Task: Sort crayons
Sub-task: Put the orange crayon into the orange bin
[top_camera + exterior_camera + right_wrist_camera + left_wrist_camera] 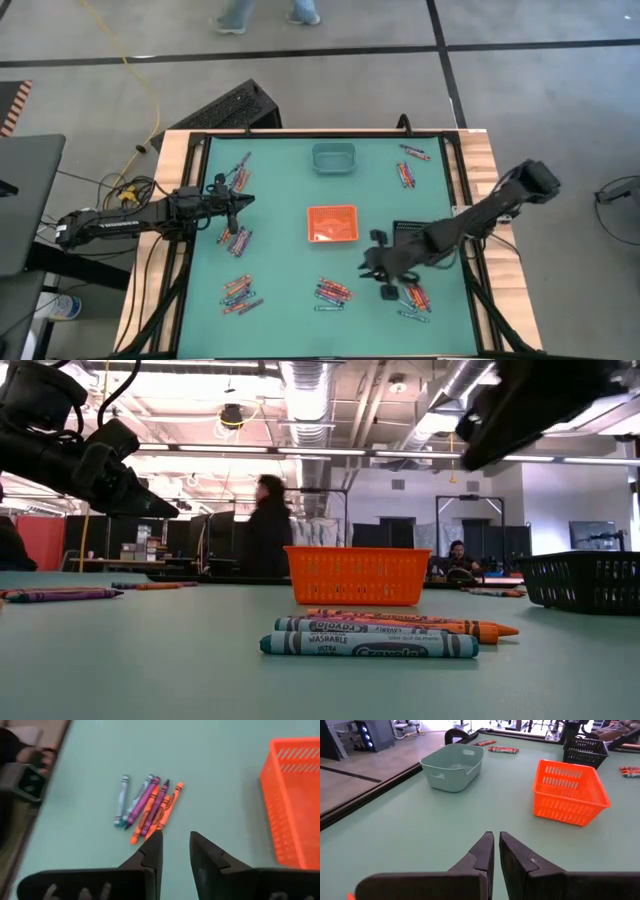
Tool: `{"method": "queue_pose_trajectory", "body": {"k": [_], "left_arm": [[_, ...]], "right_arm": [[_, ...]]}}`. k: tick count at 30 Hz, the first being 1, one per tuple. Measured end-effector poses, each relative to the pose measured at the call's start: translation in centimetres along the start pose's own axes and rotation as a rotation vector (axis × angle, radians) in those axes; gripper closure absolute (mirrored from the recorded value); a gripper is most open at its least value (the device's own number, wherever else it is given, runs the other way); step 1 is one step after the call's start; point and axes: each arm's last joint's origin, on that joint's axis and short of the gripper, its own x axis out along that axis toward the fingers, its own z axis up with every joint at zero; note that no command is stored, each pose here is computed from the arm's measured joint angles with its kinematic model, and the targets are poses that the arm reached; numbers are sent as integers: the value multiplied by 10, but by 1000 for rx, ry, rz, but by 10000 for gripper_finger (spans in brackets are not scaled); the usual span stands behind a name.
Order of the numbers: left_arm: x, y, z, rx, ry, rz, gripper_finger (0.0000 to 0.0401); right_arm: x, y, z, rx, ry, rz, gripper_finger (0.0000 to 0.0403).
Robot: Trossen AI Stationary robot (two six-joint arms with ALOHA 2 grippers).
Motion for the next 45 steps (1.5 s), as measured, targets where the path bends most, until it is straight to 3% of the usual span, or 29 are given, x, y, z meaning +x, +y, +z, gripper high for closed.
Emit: {"method": "queue_pose_trajectory", "body": {"k": [4, 12, 20, 27, 45], "left_arm": [[0, 0, 0, 0, 0, 0, 384], [0, 0, 0, 0, 0, 0, 384], [0, 0, 0, 0, 0, 0, 384], [0, 0, 0, 0, 0, 0, 384], [0, 0, 0, 0, 0, 0, 384]], "right_arm": [[29, 3, 11, 46, 41, -31, 310], [88, 2, 27, 27, -22, -130, 310], [120, -6, 33, 40, 38, -143, 310], [126, -13, 32, 98, 77, -59, 310], [124, -9, 30, 187, 72, -117, 275]]}}
